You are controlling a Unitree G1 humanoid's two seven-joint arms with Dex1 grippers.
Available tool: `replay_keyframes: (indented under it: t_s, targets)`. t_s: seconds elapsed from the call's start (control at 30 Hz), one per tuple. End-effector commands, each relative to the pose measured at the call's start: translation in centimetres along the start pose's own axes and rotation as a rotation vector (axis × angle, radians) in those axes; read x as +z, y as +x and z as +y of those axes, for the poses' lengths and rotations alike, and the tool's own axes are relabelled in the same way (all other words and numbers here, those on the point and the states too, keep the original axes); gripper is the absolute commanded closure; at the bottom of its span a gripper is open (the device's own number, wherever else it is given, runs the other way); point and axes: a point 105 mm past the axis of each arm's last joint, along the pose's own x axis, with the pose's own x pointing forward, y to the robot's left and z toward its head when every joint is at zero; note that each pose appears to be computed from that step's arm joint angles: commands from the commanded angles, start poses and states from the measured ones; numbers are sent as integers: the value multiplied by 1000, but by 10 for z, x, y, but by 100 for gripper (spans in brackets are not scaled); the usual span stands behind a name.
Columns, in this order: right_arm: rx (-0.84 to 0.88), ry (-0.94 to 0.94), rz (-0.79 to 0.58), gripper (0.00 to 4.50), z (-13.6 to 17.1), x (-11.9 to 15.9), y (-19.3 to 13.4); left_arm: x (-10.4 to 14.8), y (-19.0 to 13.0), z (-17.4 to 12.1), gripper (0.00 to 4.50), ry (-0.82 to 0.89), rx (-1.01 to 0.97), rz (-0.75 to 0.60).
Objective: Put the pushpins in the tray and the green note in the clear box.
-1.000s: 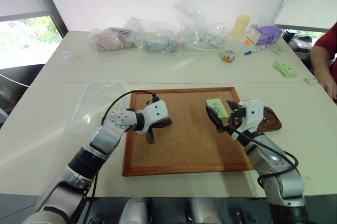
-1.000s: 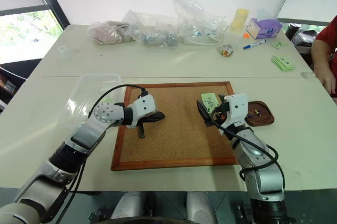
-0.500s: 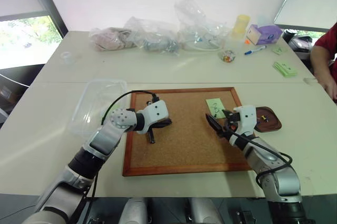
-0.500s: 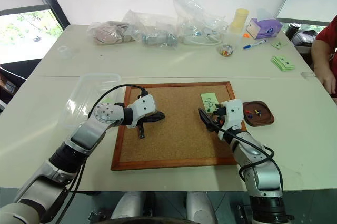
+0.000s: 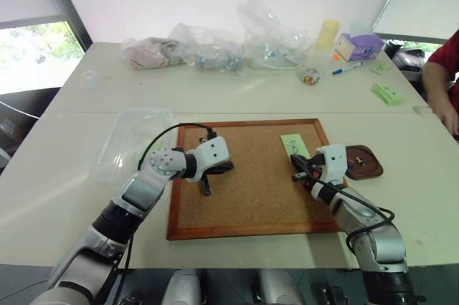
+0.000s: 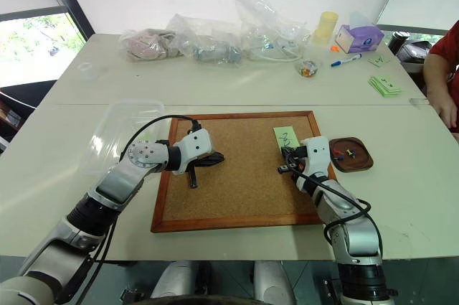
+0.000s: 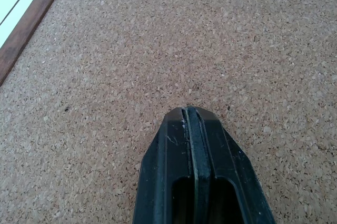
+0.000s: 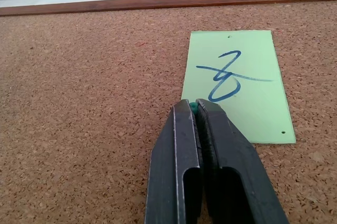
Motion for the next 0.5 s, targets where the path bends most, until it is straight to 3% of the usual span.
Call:
replay_keyframes:
  t_s: [0.03, 0.3, 0.5]
  targets:
    - [-1, -48, -54, 445, 0, 11, -6, -28, -2, -4, 450, -33, -14, 116]
    - [-72, -146, -293, 445, -3, 63, -22, -36, -5, -5, 450, -18, -39, 154]
    - [-103, -162, -345, 445, -6, 75, -30, -38, -4, -6, 450, -21, -50, 153]
